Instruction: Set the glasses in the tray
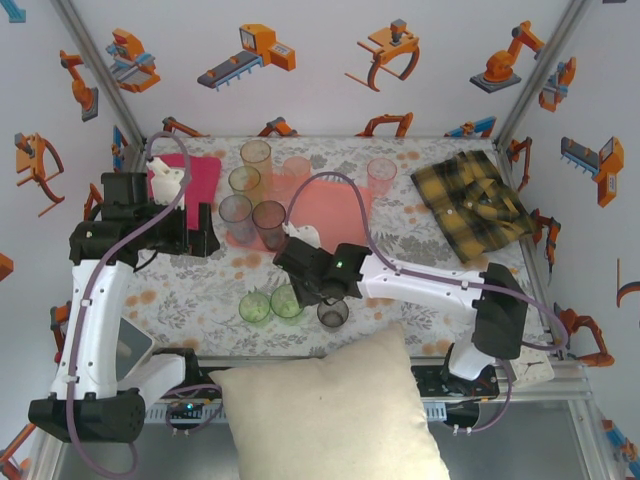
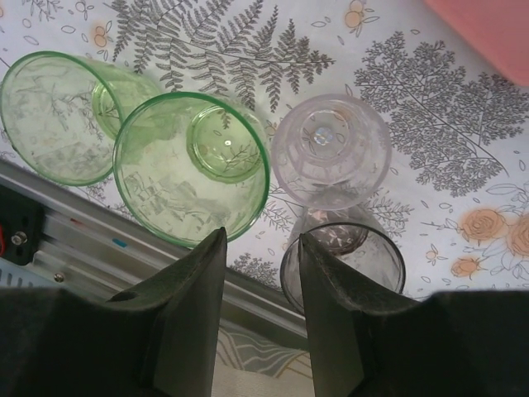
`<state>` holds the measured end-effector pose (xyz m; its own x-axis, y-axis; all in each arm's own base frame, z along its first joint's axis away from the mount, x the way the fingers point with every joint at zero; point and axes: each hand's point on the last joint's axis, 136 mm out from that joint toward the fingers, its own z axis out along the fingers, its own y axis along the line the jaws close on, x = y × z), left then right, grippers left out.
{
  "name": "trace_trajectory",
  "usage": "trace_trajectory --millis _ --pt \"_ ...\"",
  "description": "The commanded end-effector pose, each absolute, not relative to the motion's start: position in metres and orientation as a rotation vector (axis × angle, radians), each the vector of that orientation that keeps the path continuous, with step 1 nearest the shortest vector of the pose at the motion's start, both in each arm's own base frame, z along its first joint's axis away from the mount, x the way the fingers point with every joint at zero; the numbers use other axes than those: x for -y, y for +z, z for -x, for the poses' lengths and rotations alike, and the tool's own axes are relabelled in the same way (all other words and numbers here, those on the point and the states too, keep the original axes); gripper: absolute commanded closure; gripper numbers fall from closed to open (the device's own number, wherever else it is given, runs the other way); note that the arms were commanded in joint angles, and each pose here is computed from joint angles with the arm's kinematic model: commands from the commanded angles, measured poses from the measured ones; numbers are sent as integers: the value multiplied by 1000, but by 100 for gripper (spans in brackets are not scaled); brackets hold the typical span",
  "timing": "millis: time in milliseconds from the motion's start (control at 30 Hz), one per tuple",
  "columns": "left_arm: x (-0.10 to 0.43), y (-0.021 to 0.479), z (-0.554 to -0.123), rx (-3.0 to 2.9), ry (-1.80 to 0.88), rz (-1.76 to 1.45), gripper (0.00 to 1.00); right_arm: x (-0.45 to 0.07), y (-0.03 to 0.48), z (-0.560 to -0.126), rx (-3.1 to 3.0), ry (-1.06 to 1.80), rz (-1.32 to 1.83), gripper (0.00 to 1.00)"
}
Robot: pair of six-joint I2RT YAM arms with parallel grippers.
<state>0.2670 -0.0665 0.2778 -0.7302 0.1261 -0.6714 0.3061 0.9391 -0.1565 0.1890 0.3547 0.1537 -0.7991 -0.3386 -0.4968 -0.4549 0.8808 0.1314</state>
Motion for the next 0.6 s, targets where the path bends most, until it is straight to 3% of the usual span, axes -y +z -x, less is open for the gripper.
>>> trace_trajectory --millis 0,167,333,567 --pt "70 283 -264 -2370 -378 -285 3 -336 186 -206 -2521 300 468 60" --pt "74 283 -263 -2364 -412 -294 3 -282 203 -255 -2508 272 240 60" --pt "79 290 -264 -2347 -450 -307 3 -218 224 -340 -2438 192 8 58" --pt "88 294 -262 -2334 -515 -336 3 -174 226 -453 -2387 159 -187 54"
